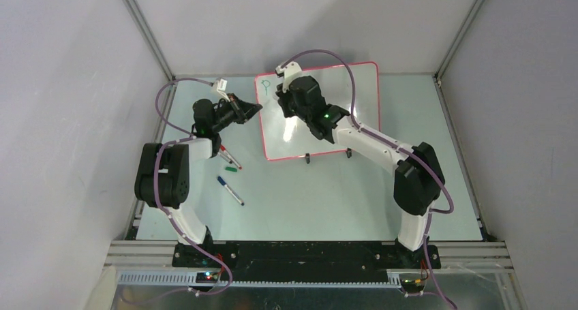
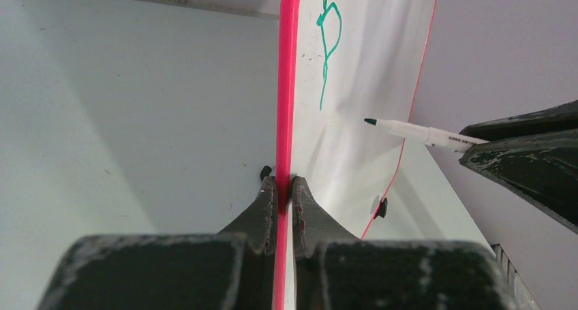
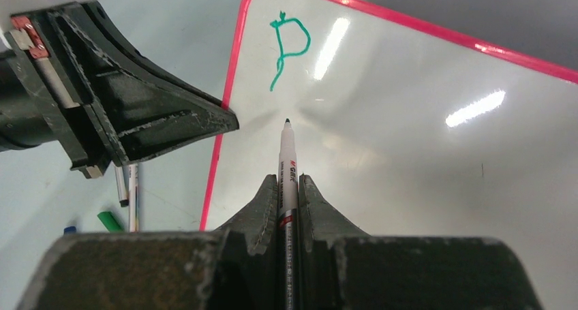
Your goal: Write a sentence on the whiteboard
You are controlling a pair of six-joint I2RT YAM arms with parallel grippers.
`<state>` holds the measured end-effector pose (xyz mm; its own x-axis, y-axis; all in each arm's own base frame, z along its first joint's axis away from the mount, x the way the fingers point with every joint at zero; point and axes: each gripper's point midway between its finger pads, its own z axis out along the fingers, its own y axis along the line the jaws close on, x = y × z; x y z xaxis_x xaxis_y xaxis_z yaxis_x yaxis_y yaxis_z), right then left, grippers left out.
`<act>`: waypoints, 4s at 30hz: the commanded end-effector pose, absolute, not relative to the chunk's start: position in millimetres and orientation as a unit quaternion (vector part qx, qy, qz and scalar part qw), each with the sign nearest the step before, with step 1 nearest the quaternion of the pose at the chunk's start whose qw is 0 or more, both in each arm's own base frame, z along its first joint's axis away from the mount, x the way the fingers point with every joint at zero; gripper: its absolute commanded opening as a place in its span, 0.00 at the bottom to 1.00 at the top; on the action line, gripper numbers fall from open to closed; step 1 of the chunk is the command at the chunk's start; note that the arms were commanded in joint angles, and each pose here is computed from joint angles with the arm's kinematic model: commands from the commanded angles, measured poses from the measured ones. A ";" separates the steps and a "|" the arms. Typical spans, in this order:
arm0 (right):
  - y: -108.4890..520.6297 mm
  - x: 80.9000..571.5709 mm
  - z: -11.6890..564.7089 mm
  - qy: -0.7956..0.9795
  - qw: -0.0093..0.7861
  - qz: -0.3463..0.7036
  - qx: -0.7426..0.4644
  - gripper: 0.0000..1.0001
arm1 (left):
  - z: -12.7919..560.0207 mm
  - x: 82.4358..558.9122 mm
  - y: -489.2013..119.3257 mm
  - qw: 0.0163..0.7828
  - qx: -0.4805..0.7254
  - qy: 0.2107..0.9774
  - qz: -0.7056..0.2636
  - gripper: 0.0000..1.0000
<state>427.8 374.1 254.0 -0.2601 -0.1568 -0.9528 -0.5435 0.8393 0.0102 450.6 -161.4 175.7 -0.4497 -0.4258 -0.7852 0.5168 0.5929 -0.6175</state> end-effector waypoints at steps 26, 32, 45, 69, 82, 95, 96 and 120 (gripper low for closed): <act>351.8 414.8 302.8 0.743 0.610 0.206 -0.180 0.00 | 198.0 441.8 -169.6 0.557 0.051 0.696 -0.451 0.35; 351.9 417.7 304.5 0.741 0.609 0.221 -0.173 0.00 | 196.8 443.9 -170.5 0.555 0.050 0.695 -0.455 0.49; 352.0 423.4 311.3 0.743 0.609 0.223 -0.168 0.00 | 194.8 447.9 -177.3 0.539 0.052 0.691 -0.479 0.49; 380.7 445.2 354.3 0.705 0.644 0.234 -0.183 0.00 | 192.8 450.5 -179.4 0.532 0.064 0.696 -0.478 0.00; 350.8 433.9 342.8 0.712 0.644 0.231 -0.158 0.00 | 188.1 437.6 -192.4 0.494 0.095 0.691 -0.519 0.00; 338.8 432.5 333.9 0.720 0.640 0.222 -0.151 0.00 | 183.7 444.0 -183.2 0.512 0.075 0.706 -0.484 0.38; 337.6 432.3 332.4 0.721 0.640 0.220 -0.151 0.00 | 185.1 444.6 -183.2 0.514 0.074 0.704 -0.485 0.40; 342.5 439.0 330.9 0.731 0.624 0.233 -0.144 0.00 | 189.5 448.8 -182.4 0.522 0.071 0.697 -0.486 0.48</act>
